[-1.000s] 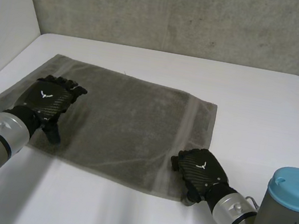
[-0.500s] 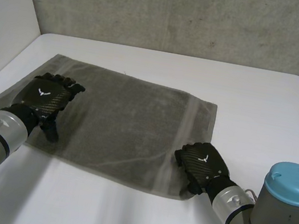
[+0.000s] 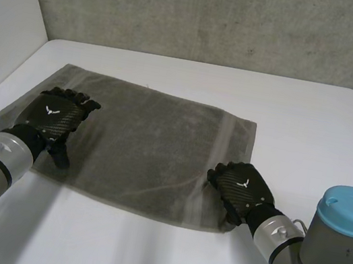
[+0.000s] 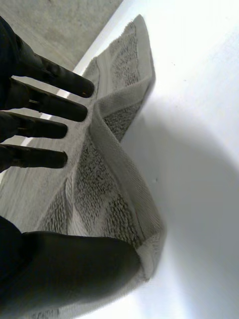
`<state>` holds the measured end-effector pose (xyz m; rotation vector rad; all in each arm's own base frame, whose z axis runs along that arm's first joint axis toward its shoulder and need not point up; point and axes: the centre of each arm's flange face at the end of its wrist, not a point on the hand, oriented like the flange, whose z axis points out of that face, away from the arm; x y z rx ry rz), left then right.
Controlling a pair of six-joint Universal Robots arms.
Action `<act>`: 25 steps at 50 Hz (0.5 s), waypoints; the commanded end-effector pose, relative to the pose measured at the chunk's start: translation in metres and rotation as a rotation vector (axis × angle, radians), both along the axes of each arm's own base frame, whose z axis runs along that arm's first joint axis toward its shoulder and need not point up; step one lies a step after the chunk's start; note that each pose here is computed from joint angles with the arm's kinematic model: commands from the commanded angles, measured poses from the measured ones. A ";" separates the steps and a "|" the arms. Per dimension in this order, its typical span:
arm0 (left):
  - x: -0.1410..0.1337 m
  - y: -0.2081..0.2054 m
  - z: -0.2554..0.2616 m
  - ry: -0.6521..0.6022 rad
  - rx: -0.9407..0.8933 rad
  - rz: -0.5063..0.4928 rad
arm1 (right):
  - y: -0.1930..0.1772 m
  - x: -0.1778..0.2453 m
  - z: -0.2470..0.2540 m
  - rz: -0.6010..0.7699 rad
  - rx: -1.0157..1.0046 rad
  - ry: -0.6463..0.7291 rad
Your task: Fold the laundry
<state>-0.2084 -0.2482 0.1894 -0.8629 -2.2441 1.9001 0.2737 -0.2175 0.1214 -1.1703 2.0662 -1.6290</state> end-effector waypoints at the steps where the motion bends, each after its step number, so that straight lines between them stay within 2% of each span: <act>1: 0.000 0.000 -0.001 0.001 -0.003 -0.001 | 0.012 -0.008 0.002 0.013 0.054 0.047; 25: 0.000 0.001 -0.001 0.000 -0.002 -0.003 | 0.009 -0.004 -0.010 0.039 0.031 0.063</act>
